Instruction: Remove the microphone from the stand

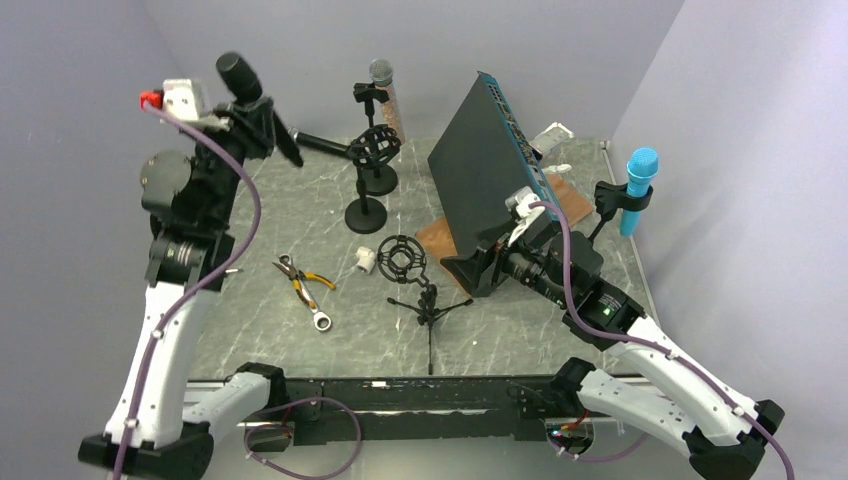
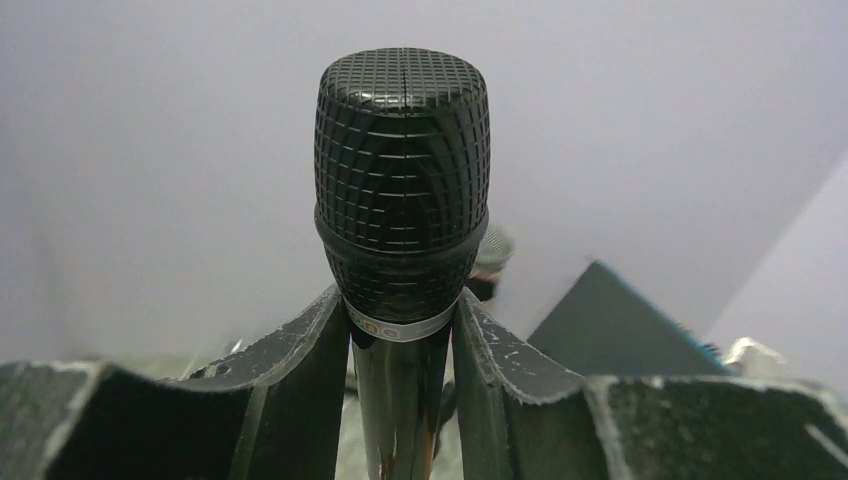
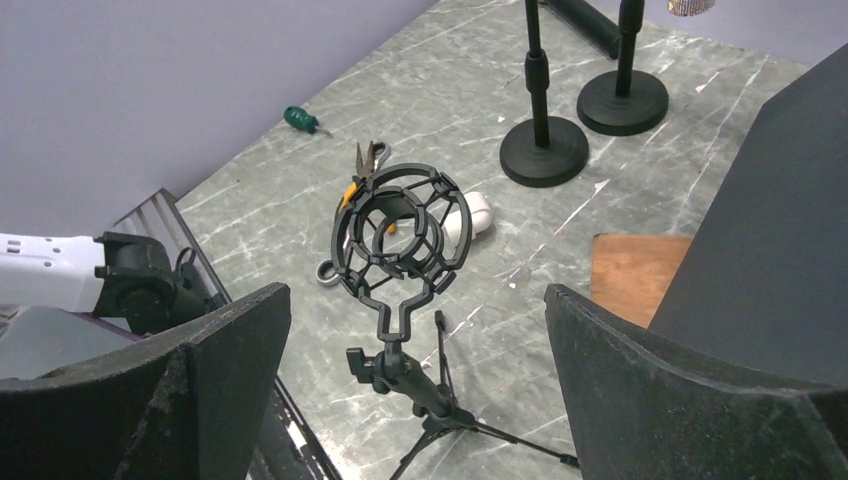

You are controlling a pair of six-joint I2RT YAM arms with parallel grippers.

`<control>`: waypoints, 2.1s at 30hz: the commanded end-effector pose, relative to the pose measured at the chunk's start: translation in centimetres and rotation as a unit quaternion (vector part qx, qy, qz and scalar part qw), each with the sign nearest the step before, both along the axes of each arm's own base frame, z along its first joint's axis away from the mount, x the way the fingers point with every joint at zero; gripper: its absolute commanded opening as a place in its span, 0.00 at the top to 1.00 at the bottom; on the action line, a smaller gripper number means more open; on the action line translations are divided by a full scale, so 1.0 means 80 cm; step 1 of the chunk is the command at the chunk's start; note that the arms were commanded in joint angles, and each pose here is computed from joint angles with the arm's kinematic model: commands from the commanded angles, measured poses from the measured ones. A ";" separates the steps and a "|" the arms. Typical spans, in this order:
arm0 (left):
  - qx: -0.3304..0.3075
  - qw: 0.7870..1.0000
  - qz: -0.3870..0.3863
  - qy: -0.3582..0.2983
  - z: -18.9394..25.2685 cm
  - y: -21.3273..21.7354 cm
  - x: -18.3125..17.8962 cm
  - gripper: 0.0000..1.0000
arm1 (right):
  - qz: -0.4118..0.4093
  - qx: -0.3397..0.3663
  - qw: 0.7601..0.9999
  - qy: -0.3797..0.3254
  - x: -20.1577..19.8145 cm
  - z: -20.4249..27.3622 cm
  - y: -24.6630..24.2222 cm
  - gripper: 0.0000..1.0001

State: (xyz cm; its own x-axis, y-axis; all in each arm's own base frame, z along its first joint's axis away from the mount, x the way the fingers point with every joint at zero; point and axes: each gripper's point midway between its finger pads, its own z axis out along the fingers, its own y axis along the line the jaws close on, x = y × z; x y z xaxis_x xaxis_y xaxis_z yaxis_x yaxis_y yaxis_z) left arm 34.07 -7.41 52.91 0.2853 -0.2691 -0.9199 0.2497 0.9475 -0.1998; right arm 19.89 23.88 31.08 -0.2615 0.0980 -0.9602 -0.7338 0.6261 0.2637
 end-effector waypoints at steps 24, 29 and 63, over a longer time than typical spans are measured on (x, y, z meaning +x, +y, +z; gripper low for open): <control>-0.519 0.787 0.142 0.301 -0.429 0.198 0.120 0.98 | -0.006 0.042 0.999 -0.031 -0.013 0.039 -0.015 0.00; -0.538 0.755 0.152 0.343 -0.474 0.202 0.203 0.98 | -0.002 0.030 0.999 -0.028 -0.006 0.042 -0.006 0.00; -0.542 0.747 0.078 0.377 -0.535 0.162 0.351 0.01 | -0.002 -0.046 0.999 0.006 0.040 0.029 0.032 0.00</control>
State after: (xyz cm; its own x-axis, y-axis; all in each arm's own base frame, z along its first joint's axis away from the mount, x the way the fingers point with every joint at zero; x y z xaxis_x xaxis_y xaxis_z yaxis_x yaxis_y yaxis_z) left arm 63.91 5.48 6.73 -0.0536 -0.9948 -0.0869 -0.4679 0.1019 -0.8779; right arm 22.57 26.00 30.92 -0.3032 -0.0401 -0.9521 -0.7276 0.6550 0.2041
